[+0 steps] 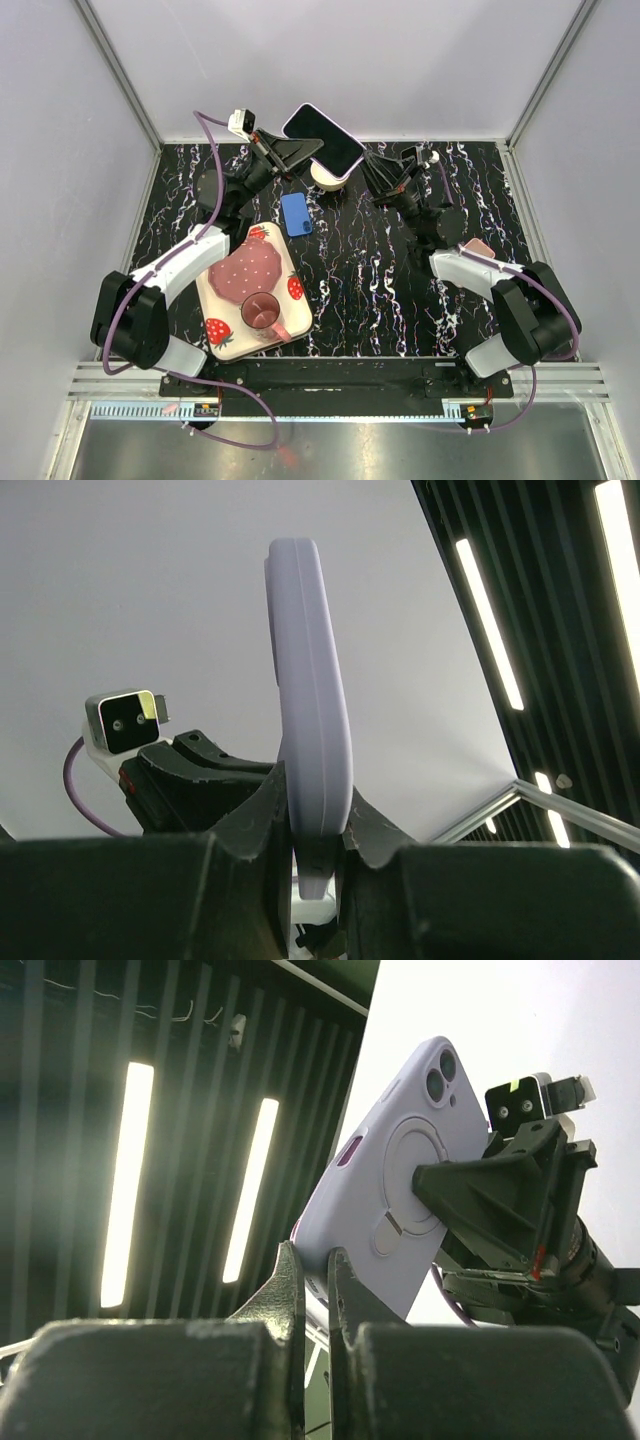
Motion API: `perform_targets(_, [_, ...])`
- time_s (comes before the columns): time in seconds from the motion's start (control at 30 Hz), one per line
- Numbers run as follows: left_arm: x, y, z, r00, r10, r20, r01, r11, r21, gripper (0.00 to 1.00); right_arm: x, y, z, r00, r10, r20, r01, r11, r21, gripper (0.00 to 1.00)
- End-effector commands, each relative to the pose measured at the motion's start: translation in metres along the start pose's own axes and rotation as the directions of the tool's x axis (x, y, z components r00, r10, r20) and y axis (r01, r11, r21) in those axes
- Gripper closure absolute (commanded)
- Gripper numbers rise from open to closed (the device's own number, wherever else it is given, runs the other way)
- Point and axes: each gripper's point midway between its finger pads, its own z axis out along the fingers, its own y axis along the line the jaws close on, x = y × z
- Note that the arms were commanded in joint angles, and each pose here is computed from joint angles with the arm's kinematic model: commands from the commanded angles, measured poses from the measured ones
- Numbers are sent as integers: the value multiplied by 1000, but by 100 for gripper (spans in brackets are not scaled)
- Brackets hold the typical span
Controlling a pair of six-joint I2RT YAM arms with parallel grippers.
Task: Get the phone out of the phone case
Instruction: Remove the phone case from the phone.
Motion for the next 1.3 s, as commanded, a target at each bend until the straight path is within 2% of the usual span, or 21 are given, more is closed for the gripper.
perform_targets(0.0, [77, -113, -25, 948, 174, -265, -80, 941, 330, 100, -42, 26, -4, 978, 116, 172, -90, 984, -155, 100])
perform_targets(0.2, [76, -114, -26, 949, 177, -261, -83, 939, 334, 100, -44, 28, -7, 974, 125, 188, -95, 982, -162, 100])
perform_targets(0.37, [77, -111, -26, 946, 182, -267, -90, 942, 324, 100, -38, 28, 8, 985, 113, 133, -91, 982, -163, 100])
perform_targets(0.47, [77, -107, -26, 946, 175, -272, -85, 946, 312, 100, -31, 14, 16, 989, 113, 97, -103, 990, -99, 100])
perform_targets(0.63, [78, -113, -25, 941, 190, -278, -94, 941, 326, 100, -38, -18, 5, 983, 96, 157, -104, 993, 49, 100])
perform_targets(0.67, [78, -113, -25, 941, 194, -278, -98, 941, 323, 100, -33, -19, 3, 987, 56, 147, -69, 994, 81, 100])
perform_targets(0.7, [78, -113, -24, 939, 194, -283, -99, 943, 318, 100, -33, -48, -2, 988, 52, 145, -84, 970, 227, 100])
perform_targets(0.73, [78, -112, -23, 939, 196, -284, -101, 943, 318, 100, -32, -59, -5, 989, 29, 142, -71, 951, 300, 100])
perform_targets(0.77, [78, -111, -23, 939, 196, -284, -101, 944, 315, 100, -25, -56, -5, 993, -50, 106, 10, 938, 345, 100])
perform_targets(0.8, [79, -113, -24, 937, 199, -286, -103, 943, 318, 100, -31, -83, -19, 989, -67, 129, -3, 878, 479, 100])
perform_targets(0.83, [79, -112, -24, 937, 197, -288, -101, 943, 316, 100, -31, -86, -22, 984, -153, 92, 83, 849, 522, 100])
perform_targets(0.87, [80, -112, -24, 934, 201, -294, -104, 944, 313, 100, -28, -81, -24, 978, -197, 69, 129, 831, 542, 100])
perform_targets(0.9, [79, -106, -22, 936, 187, -300, -99, 953, 285, 100, -32, -93, -34, 972, -226, 61, 143, 779, 610, 100])
perform_targets(1.03, [80, -96, -20, 932, 187, -312, -106, 960, 260, 100, -30, -94, -37, 927, -363, -92, 323, 653, 685, 100])
perform_targets(1.13, [82, -92, -20, 924, 190, -331, -106, 961, 255, 100, -22, -96, -35, 908, -368, -199, 400, 624, 672, 100])
perform_targets(1.2, [82, -87, -19, 920, 183, -346, -110, 969, 219, 100, -13, -103, -36, 903, -330, -276, 427, 613, 665, 94])
perform_targets(1.23, [82, -84, -19, 916, 201, -347, -132, 968, 212, 100, -11, -102, -32, 892, -332, -305, 450, 613, 649, 86])
perform_targets(1.27, [84, -85, -19, 910, 208, -357, -141, 968, 206, 100, -10, -104, -32, 890, -324, -320, 455, 615, 644, 82])
